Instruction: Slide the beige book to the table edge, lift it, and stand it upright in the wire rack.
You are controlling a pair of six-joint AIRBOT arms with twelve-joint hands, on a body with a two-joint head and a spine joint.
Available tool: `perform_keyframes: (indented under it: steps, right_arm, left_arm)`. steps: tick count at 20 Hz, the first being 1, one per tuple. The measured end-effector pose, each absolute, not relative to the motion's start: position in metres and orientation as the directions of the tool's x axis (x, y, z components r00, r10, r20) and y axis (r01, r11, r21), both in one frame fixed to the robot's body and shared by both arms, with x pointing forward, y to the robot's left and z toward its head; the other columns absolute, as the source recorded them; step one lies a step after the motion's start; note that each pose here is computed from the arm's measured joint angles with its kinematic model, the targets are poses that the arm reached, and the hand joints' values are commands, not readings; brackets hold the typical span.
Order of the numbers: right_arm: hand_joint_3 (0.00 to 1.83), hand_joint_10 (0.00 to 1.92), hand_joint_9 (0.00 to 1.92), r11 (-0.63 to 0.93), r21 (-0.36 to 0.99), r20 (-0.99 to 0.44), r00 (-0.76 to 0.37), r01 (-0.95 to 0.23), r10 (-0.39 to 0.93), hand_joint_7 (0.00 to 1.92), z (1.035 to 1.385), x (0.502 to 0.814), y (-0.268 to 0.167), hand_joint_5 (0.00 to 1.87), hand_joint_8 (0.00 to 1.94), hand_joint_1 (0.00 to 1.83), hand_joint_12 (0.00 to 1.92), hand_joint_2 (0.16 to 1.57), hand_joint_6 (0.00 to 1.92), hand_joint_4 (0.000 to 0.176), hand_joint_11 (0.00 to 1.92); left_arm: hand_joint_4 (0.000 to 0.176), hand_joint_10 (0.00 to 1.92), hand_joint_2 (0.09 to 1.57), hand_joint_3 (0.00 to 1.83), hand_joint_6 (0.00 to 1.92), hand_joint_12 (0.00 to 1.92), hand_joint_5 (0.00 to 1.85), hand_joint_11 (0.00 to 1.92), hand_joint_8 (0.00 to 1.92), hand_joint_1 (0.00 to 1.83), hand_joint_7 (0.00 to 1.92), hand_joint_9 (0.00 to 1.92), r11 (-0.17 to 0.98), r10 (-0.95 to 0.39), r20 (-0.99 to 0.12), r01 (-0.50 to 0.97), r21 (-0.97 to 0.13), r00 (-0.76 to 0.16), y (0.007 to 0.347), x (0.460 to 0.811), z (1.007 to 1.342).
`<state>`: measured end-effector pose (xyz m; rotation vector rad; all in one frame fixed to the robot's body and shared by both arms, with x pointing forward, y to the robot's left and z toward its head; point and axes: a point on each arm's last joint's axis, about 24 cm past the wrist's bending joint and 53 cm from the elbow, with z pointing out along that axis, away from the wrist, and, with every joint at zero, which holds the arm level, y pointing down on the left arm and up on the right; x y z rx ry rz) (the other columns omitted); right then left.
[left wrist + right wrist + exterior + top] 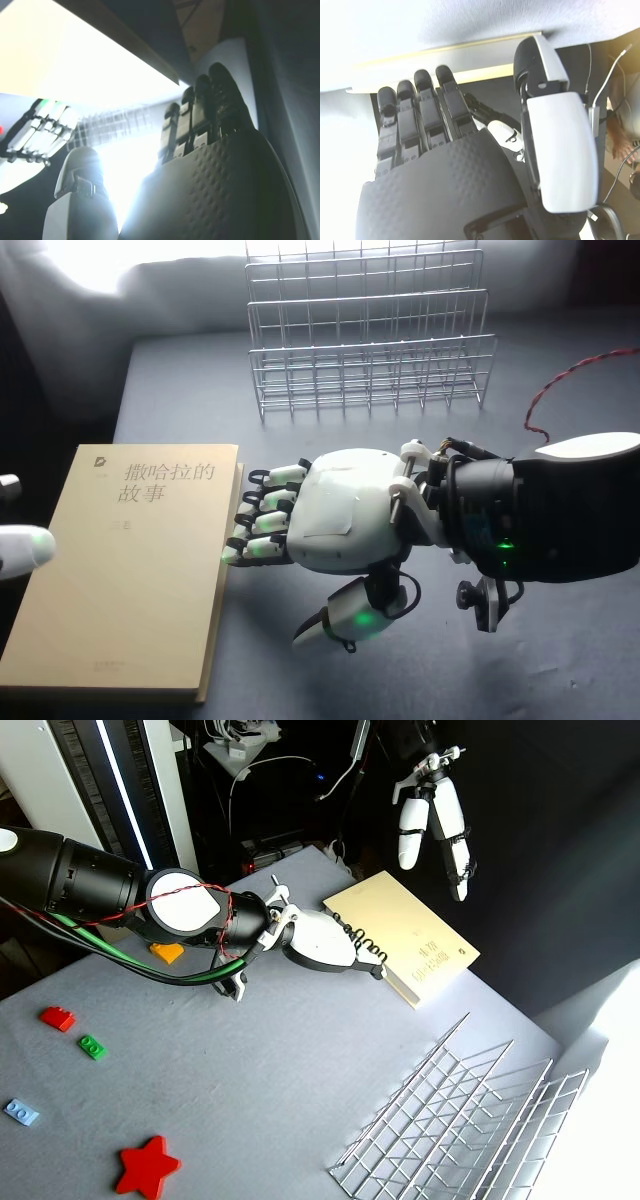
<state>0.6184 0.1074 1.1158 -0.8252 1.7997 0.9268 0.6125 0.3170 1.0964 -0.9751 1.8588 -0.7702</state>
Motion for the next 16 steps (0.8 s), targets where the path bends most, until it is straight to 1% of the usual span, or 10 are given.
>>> perform_keyframes:
  steps: [1, 3, 6, 7, 8, 10, 13, 14, 15, 16]
  right_arm:
    - [0.00, 0.01, 0.15, 0.491, 0.243, -0.924, -0.353, -0.836, -0.144, 0.17, 1.1155, 0.6180, 0.1084, 0.15, 0.00, 0.10, 0.44, 1.15, 0.00, 0.000, 0.00]
    - [0.00, 0.01, 0.16, 0.491, 0.243, -0.924, -0.353, -0.837, -0.144, 0.19, 1.1154, 0.6177, 0.1088, 0.15, 0.00, 0.11, 0.49, 1.15, 0.00, 0.000, 0.00]
    - [0.00, 0.00, 0.13, 0.491, 0.243, -0.924, -0.353, -0.836, -0.144, 0.17, 1.1156, 0.6179, 0.1088, 0.15, 0.00, 0.08, 0.41, 1.15, 0.00, 0.000, 0.00]
    - [0.00, 0.00, 0.14, 0.492, 0.243, -0.924, -0.353, -0.836, -0.144, 0.17, 1.1155, 0.6179, 0.1088, 0.15, 0.00, 0.07, 0.42, 1.15, 0.00, 0.000, 0.00]
    - [0.00, 0.01, 0.16, 0.492, 0.243, -0.924, -0.353, -0.836, -0.144, 0.19, 1.1155, 0.6180, 0.1086, 0.18, 0.00, 0.09, 0.48, 1.14, 0.01, 0.000, 0.00]
    - [0.00, 0.00, 0.16, 0.492, 0.243, -0.924, -0.353, -0.836, -0.144, 0.19, 1.1155, 0.6180, 0.1088, 0.17, 0.00, 0.09, 0.48, 1.15, 0.00, 0.000, 0.00]
    - [0.00, 0.00, 0.16, 0.490, 0.243, -0.925, -0.352, -0.837, -0.142, 0.19, 1.1171, 0.6182, 0.1099, 0.17, 0.00, 0.08, 0.48, 1.15, 0.00, 0.000, 0.00]
    - [0.00, 0.00, 0.16, 0.491, 0.244, -0.925, -0.353, -0.836, -0.140, 0.20, 1.1177, 0.6189, 0.1097, 0.17, 0.00, 0.08, 0.48, 1.15, 0.00, 0.000, 0.00]
    - [0.00, 0.00, 0.13, 0.494, 0.245, -0.925, -0.353, -0.835, -0.139, 0.17, 1.1174, 0.6201, 0.1095, 0.15, 0.00, 0.09, 0.42, 1.15, 0.00, 0.000, 0.00]
    - [0.00, 0.01, 0.13, 0.496, 0.244, -0.925, -0.354, -0.834, -0.139, 0.16, 1.1171, 0.6207, 0.1095, 0.15, 0.00, 0.09, 0.42, 1.15, 0.00, 0.001, 0.00]
  left_arm:
    - [0.075, 0.00, 1.16, 0.00, 0.00, 0.18, 0.03, 0.00, 0.00, 0.17, 0.03, 0.04, 0.500, -0.858, -0.412, -0.314, -0.807, -0.306, 0.3181, 0.6132, 1.0971]
    - [0.078, 0.01, 1.16, 0.00, 0.00, 0.23, 0.04, 0.00, 0.01, 0.18, 0.04, 0.05, 0.498, -0.859, -0.412, -0.314, -0.809, -0.303, 0.3189, 0.6138, 1.0977]
    - [0.076, 0.01, 1.16, 0.00, 0.00, 0.27, 0.05, 0.00, 0.00, 0.17, 0.06, 0.07, 0.500, -0.857, -0.409, -0.315, -0.806, -0.313, 0.3156, 0.6126, 1.0939]
    - [0.075, 0.01, 1.16, 0.00, 0.00, 0.26, 0.04, 0.00, 0.00, 0.16, 0.06, 0.07, 0.502, -0.856, -0.410, -0.317, -0.805, -0.315, 0.3156, 0.6122, 1.0927]
    - [0.077, 0.00, 1.16, 0.00, 0.00, 0.24, 0.03, 0.00, 0.00, 0.15, 0.06, 0.07, 0.502, -0.856, -0.409, -0.319, -0.804, -0.317, 0.3154, 0.6118, 1.0919]
    - [0.080, 0.00, 1.16, 0.00, 0.00, 0.25, 0.03, 0.00, 0.00, 0.14, 0.06, 0.07, 0.499, -0.858, -0.407, -0.320, -0.805, -0.313, 0.3159, 0.6121, 1.0923]
    - [0.081, 0.00, 1.16, 0.00, 0.00, 0.25, 0.03, 0.00, 0.00, 0.15, 0.07, 0.07, 0.500, -0.858, -0.409, -0.318, -0.805, -0.311, 0.3169, 0.6130, 1.0926]
    - [0.079, 0.00, 1.16, 0.00, 0.00, 0.28, 0.04, 0.00, 0.00, 0.16, 0.06, 0.07, 0.498, -0.859, -0.408, -0.319, -0.806, -0.311, 0.3170, 0.6130, 1.0926]
    - [0.079, 0.00, 1.16, 0.00, 0.00, 0.24, 0.01, 0.00, 0.00, 0.14, 0.04, 0.05, 0.495, -0.861, -0.405, -0.321, -0.808, -0.308, 0.3178, 0.6135, 1.0928]
    - [0.078, 0.00, 1.16, 0.00, 0.00, 0.22, 0.01, 0.00, 0.00, 0.15, 0.04, 0.05, 0.493, -0.862, -0.404, -0.321, -0.808, -0.306, 0.3186, 0.6141, 1.0921]
